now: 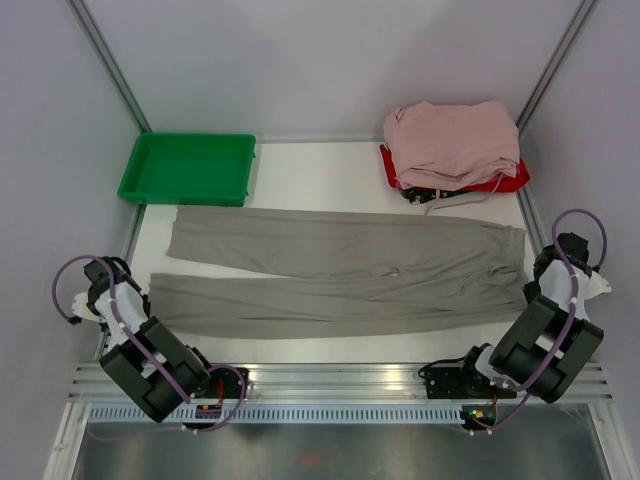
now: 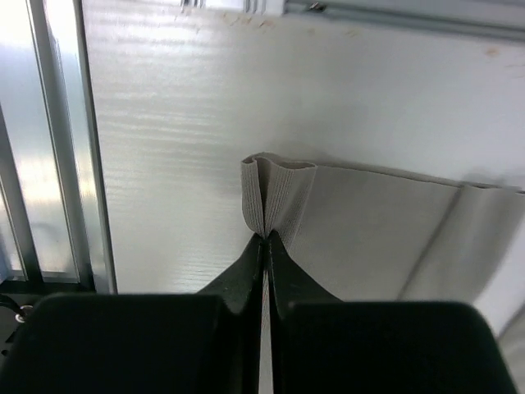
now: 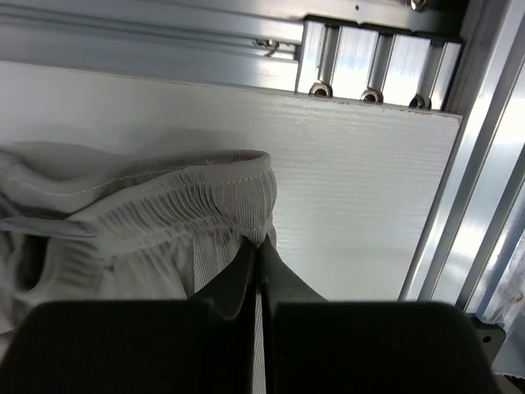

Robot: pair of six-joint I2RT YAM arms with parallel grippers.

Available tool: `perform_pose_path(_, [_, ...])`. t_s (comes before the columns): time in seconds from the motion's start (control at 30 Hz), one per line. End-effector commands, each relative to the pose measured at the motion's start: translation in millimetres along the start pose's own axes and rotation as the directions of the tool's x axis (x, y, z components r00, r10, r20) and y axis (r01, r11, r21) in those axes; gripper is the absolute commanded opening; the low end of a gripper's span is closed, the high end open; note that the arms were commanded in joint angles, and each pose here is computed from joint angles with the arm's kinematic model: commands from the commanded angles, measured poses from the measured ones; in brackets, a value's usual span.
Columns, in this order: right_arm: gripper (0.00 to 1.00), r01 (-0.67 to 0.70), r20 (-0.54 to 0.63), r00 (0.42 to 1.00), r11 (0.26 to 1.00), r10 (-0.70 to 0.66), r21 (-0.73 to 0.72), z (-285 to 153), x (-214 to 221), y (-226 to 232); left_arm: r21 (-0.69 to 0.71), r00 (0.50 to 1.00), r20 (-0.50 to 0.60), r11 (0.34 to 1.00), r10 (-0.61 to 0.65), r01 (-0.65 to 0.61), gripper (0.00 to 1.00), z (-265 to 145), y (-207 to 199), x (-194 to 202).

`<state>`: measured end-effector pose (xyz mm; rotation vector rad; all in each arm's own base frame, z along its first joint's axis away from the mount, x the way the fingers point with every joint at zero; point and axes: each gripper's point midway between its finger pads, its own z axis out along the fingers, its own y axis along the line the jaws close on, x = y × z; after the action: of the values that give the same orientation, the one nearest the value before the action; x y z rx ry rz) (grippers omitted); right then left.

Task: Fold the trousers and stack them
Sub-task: Fold the trousers

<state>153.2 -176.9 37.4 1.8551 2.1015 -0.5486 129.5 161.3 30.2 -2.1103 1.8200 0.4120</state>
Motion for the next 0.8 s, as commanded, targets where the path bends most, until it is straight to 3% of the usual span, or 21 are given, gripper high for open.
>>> perform_pose_path(0.0, [0.00, -0.058, 0.124, 0.990, 0.997, 0.064, -0.048, -31.8, -37.5, 1.6, 0.055, 0.990, 0.127, 0.996, 0.061, -0.069, 0.02, -35.6, -14.0, -44.5])
perform_pose_path(0.23, [0.00, -0.081, 0.180, 0.978, 0.987, 0.106, -0.139, -57.3, -55.7, 10.0, 0.199, 0.981, 0.167, 0.971, 0.097, -0.130, 0.02, -56.8, -58.7, -71.2])
perform_pose_path(0.5, [0.00, -0.036, 0.221, 0.972, 0.977, 0.083, -0.208, -64.0, -83.2, 36.0, 0.356, 0.940, 0.305, 0.897, 0.152, -0.261, 0.02, -99.0, -127.9, -120.6])
perform_pose_path(0.77, [0.00, 0.056, 0.285, 0.957, 0.922, 0.060, -0.382, -81.1, -119.4, 87.2, 0.415, 0.937, 0.301, 0.861, 0.176, -0.295, 0.02, -99.8, -169.1, -115.9])
